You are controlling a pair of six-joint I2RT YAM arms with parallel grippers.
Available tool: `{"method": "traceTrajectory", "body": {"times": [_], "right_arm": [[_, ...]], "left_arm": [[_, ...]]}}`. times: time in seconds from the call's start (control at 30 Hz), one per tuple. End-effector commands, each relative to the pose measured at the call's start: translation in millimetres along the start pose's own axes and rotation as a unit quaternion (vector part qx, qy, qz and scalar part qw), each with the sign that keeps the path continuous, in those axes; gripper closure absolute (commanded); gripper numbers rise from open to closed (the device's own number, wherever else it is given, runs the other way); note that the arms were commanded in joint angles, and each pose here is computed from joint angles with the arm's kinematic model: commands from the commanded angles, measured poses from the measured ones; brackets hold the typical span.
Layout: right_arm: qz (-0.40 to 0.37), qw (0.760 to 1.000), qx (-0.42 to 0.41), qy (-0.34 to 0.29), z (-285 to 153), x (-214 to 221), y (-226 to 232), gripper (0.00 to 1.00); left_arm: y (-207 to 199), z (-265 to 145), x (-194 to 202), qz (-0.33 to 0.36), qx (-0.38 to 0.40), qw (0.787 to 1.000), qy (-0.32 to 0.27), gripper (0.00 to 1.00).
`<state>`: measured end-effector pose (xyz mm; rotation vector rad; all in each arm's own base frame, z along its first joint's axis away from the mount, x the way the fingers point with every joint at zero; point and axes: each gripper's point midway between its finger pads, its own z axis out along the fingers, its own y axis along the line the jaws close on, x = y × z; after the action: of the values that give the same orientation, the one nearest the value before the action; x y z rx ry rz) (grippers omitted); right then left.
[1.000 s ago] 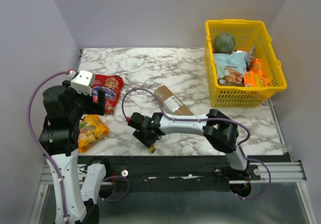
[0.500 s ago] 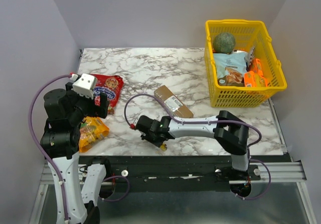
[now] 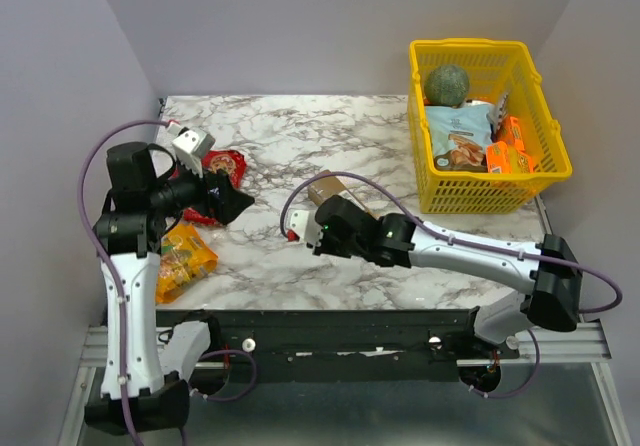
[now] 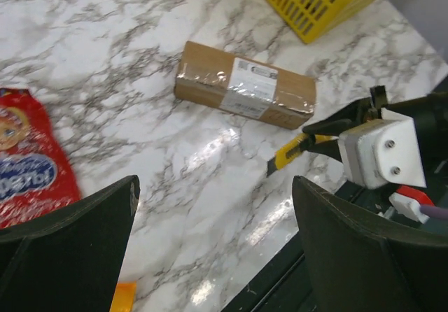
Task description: Unpack the express box
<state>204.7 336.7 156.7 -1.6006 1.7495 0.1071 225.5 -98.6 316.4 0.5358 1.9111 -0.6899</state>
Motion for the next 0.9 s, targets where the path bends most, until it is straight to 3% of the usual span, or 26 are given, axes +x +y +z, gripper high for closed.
{"method": "traceTrajectory", "body": {"times": [0.0, 0.1, 0.17, 0.27, 0.6, 0.87], "right_arm": [[-0.074, 0.992, 0.099, -0.008, -6, 17, -83, 1.0], [-0.113, 0.983, 0.138, -0.041, -13, 12, -117, 0.99], [-0.138, 0.975, 0.146, -0.09, -20, -3, -126, 1.0], [-0.18, 0.966, 0.15, -0.11, -19, -1, -135, 1.0], [-0.162, 0.962, 0.173, -0.138, -24, -15, -161, 1.0], [-0.16, 0.962, 0.182, -0.128, -23, -13, -166, 1.0]], "left_arm": [[-18, 40, -36, -0.045, 0.103, 0.994, -0.005, 0.02], [-32, 66, -51, -0.05, 0.159, 0.986, 0.01, 0.03], [-32, 78, -60, -0.036, 0.157, 0.987, 0.02, 0.03], [-24, 105, -62, -0.001, 0.157, 0.986, 0.053, 0.04], [-10, 192, -41, 0.008, 0.139, 0.98, 0.139, 0.18], [-29, 209, -33, -0.001, 0.195, 0.967, 0.163, 0.26]]}}
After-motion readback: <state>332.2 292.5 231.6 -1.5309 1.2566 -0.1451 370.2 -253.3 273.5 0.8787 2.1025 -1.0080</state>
